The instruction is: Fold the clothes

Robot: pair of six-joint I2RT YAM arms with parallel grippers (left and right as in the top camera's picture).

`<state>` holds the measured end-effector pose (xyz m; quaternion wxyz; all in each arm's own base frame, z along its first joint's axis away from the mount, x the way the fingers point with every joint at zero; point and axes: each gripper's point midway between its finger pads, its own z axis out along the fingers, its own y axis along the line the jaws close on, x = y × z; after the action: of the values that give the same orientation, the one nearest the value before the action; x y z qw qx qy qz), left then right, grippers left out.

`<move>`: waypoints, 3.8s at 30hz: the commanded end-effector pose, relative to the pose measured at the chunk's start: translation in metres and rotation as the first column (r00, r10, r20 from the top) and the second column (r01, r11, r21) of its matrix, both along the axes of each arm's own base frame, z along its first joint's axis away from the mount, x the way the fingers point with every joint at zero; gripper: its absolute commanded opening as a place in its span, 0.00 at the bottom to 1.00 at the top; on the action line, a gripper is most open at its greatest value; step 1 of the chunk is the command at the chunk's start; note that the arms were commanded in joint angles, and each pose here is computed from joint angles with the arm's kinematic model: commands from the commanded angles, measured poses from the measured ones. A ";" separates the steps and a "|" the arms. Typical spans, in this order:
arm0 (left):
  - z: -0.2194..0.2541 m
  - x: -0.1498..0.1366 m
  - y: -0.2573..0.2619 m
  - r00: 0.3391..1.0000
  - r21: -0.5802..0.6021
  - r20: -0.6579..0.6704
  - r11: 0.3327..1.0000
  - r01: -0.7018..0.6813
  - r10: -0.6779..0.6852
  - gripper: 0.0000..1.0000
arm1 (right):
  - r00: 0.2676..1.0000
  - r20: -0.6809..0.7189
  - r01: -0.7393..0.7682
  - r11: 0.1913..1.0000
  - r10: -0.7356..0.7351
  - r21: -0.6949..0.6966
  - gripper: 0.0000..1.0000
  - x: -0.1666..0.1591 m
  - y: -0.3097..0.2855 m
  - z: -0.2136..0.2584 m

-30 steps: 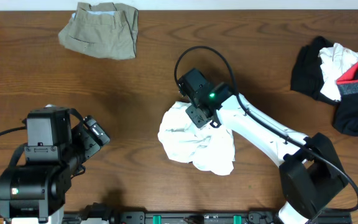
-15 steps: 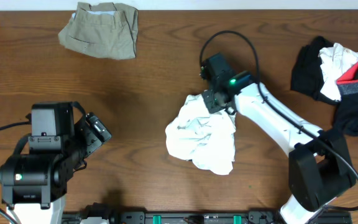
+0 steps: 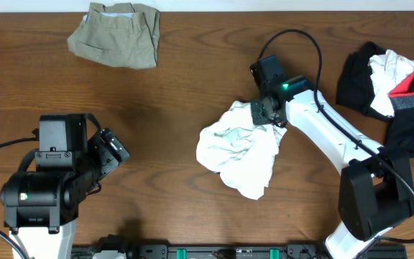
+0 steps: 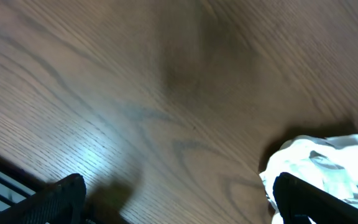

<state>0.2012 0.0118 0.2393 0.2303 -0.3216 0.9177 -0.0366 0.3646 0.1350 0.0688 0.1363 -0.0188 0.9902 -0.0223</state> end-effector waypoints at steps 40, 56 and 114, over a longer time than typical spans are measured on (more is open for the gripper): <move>-0.004 -0.003 0.003 1.000 0.012 -0.028 1.000 -0.002 0.002 0.98 | 0.891 0.053 0.447 0.851 -0.451 -0.277 0.55 -0.067 -0.114 0.094; -0.011 0.001 0.003 0.998 0.012 -0.067 1.000 -0.001 0.002 0.98 | 0.968 0.137 -0.236 0.953 0.213 0.188 0.79 -0.013 0.043 0.100; -0.012 0.003 0.003 0.997 0.024 -0.071 1.000 0.015 -0.013 0.98 | 0.983 -0.048 -0.180 0.983 0.179 -0.020 0.01 -0.019 0.107 0.062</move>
<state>0.2046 0.0117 0.2295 0.2034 -0.3182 0.9256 -0.0260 0.3421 0.2425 0.0915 0.0814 -0.1407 0.9861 -0.0354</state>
